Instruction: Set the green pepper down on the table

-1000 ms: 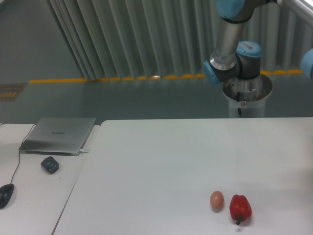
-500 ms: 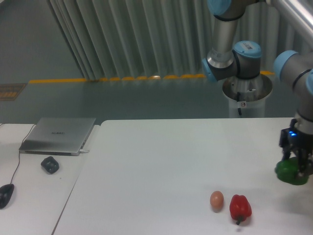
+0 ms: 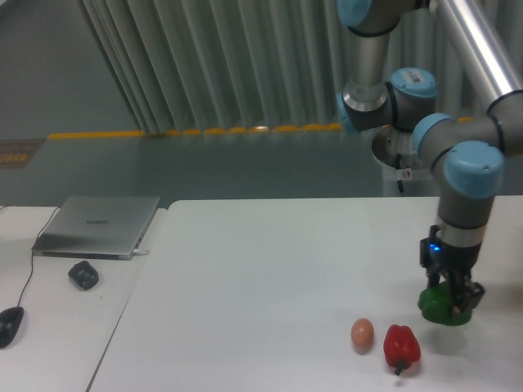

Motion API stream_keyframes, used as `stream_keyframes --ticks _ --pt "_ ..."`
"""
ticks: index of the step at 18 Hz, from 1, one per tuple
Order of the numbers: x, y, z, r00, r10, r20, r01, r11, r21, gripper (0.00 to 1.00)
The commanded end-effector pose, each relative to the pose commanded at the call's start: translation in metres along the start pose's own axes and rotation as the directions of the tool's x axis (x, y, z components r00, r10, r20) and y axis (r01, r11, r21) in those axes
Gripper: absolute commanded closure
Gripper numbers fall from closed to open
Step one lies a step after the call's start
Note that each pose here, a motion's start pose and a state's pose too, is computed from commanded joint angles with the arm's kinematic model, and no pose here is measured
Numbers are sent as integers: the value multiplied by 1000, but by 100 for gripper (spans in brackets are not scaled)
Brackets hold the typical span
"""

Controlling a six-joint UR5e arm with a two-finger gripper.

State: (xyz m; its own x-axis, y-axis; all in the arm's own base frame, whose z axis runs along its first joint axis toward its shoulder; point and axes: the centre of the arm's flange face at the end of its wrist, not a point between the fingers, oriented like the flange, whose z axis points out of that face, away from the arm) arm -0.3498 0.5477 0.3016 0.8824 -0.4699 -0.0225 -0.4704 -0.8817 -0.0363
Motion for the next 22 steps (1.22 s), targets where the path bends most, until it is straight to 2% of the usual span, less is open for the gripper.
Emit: stream_keyframes --ticks 3,6,8,9,10,14,17,20,22 --pt "2 2 3 1000 12 6 -12 999 -43 53" --pt "2 1 4 1000 6 7 -6 999 -43 46" --pt "0 1 3 1000 3 9 -3 999 -39 27" --pt "-1 1 4 1000 3 10 -3 999 -42 9" --pt "-2 1 2 1000 5 12 -4 999 -45 0" --pt "-3 0 -4 1000 14 27 -13 999 -38 0" --pt "-16 -2 -31 997 21 80 -18 999 -45 0" --pt "-21 -1 -43 990 79 117 -66 991 -114 0" --pt "-19 2 -46 985 143 95 -130 983 -129 0"
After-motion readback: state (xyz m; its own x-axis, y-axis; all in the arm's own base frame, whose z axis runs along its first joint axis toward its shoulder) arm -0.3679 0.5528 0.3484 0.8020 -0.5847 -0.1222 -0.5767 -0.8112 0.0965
